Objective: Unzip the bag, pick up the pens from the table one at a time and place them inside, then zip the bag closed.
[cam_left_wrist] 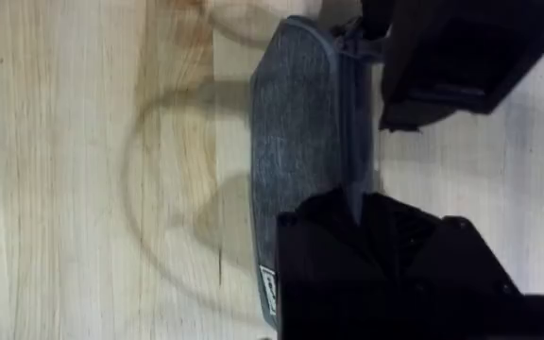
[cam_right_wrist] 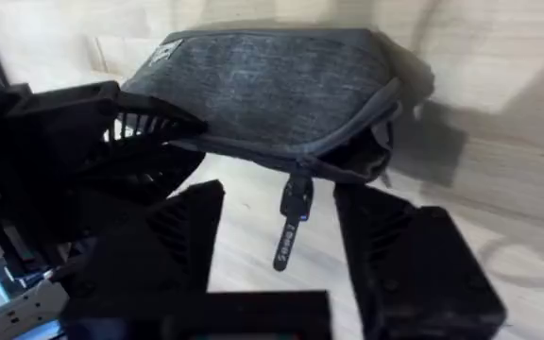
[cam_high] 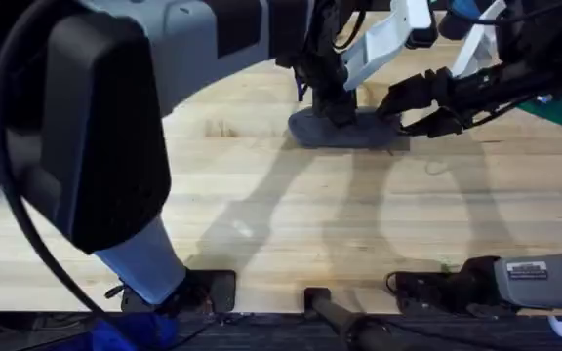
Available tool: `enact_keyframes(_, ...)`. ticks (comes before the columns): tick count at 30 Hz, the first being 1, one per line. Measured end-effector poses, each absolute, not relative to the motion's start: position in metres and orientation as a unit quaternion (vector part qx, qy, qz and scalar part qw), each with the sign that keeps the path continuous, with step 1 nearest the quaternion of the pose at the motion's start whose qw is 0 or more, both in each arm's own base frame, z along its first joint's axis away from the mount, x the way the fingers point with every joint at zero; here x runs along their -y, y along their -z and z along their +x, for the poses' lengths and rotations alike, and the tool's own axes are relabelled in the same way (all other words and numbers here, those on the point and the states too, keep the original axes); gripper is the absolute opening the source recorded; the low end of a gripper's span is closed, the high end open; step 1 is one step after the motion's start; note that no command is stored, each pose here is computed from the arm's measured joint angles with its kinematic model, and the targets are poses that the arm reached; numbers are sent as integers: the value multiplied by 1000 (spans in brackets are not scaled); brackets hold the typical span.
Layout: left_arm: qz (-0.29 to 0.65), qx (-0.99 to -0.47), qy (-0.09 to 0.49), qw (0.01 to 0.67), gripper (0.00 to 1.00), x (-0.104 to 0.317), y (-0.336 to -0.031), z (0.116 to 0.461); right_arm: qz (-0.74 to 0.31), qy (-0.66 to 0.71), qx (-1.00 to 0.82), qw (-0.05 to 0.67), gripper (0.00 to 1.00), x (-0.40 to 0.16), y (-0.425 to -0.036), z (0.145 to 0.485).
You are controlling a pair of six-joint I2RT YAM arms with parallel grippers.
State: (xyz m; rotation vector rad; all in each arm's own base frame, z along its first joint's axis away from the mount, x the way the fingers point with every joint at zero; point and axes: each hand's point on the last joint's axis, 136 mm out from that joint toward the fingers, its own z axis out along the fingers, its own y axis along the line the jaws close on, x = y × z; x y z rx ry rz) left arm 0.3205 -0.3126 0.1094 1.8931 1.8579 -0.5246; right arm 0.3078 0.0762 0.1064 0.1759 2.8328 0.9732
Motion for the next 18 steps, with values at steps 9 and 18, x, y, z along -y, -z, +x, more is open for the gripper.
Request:
enact_keyframes(9, 683, -671, 189, 217, 40, 313, -110, 321, 62, -322, -942, 69, 282, -76, -106, 307)
enact_keyframes(18, 683, -671, 189, 217, 39, 313, -110, 321, 64, -322, -943, 64, 55, -76, -105, 305)
